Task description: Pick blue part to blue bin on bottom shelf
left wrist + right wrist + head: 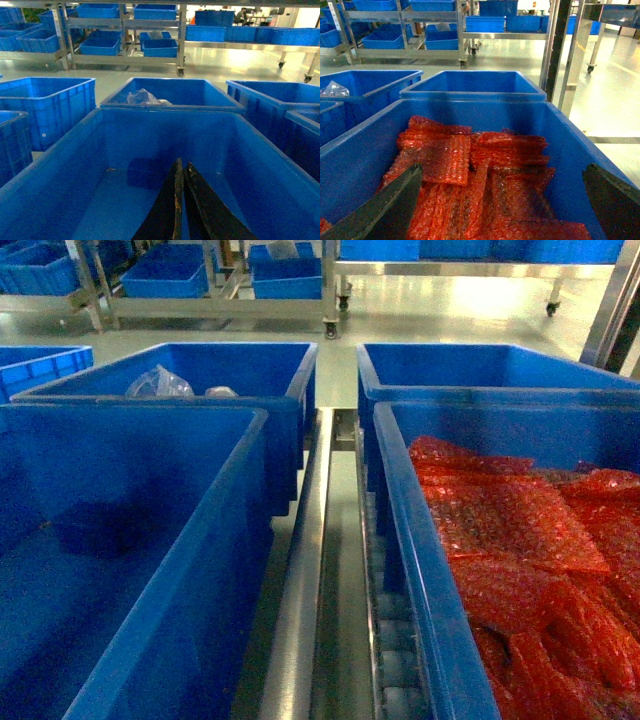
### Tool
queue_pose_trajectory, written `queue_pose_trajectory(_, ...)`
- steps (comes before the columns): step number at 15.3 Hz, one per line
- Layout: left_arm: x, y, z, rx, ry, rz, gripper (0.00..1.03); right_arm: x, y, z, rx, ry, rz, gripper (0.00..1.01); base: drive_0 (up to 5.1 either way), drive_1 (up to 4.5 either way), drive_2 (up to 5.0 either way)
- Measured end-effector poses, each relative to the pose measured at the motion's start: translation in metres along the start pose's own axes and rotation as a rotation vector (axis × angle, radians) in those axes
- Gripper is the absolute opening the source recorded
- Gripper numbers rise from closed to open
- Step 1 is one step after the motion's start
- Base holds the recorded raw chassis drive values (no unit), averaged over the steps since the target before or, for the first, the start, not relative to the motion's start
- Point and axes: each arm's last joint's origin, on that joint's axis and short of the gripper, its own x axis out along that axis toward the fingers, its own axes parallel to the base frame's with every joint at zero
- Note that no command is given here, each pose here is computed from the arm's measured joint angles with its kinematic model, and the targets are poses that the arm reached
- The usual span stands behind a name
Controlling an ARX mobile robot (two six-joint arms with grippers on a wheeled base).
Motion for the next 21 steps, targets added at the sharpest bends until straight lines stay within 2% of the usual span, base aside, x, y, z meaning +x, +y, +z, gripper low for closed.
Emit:
queue_pose_trajectory(5, 0.0001, 0.0002, -0.0009, 0.001, 0.01, 0.001, 0.02, 0.0, 0.0, 0.0, 0.0, 0.0, -0.001, 0.98, 0.0, 0.0, 0.0)
queue_pose_trajectory(12, 0.0001, 0.0002, -0.0009, 0.001, 0.01, 0.001, 0.91, 0.0, 0.0, -0.0001, 0.0, 0.001, -0.001, 0.98, 0.0, 0.0, 0.0)
queue_pose_trajectory(13, 0.0001, 0.0002, -0.0009, 0.004, 0.01, 0.001, 1.0, 0.0, 0.0, -0.0001, 0.0, 0.001, -0.001, 0.98, 0.0, 0.0, 0.0)
queue_pose_trajectory(21, 0.0001, 0.0002, -0.0009, 0.004, 0.01, 0.001, 0.98, 0.0, 0.0, -0.0001, 0.0, 0.001, -0.001, 0.98, 0.0, 0.0, 0.0)
